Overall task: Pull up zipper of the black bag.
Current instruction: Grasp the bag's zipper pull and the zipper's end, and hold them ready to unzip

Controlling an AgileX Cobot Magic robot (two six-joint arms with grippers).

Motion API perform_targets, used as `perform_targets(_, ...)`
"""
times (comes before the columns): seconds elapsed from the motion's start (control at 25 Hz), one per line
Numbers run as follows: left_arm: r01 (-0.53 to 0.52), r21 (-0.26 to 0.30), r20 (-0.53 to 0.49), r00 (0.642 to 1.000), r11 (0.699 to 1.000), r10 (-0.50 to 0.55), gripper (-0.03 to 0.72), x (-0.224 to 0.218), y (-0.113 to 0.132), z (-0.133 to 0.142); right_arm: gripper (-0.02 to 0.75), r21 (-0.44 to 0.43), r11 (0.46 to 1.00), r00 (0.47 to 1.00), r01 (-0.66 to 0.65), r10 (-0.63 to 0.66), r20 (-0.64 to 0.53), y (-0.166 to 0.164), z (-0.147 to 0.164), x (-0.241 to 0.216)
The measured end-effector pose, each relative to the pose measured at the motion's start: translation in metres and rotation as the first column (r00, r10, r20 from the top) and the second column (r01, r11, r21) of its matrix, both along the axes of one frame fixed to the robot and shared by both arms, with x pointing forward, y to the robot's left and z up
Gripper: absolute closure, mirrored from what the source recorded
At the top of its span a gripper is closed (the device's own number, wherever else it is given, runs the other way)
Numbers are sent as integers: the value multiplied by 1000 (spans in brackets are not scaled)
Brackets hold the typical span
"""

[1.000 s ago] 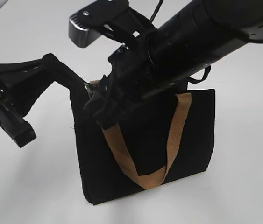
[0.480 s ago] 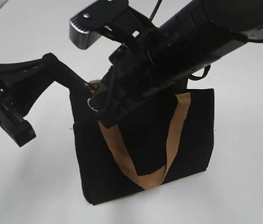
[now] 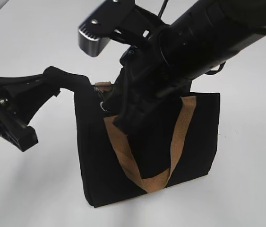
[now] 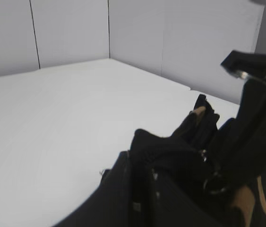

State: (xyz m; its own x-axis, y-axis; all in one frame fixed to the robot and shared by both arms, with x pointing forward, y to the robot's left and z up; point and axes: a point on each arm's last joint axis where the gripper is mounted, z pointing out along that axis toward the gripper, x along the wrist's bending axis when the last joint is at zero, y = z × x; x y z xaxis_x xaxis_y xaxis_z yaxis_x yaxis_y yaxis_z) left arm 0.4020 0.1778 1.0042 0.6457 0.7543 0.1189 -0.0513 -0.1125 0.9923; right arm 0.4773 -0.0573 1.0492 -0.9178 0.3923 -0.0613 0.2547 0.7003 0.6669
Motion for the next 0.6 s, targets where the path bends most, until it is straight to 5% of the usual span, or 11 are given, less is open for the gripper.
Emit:
perform_targets(0.24, -29, 46, -199, 979, 998, 38, 664, 0, 3, -16, 739, -21, 1000, 1000, -12, 12, -10, -5, 3, -2)
perform_targets(0.6, -87, 98, -417, 901, 991, 120, 664, -3, 9, -34, 739, -7, 1000, 1000, 1, -1, 12, -5, 4, 0)
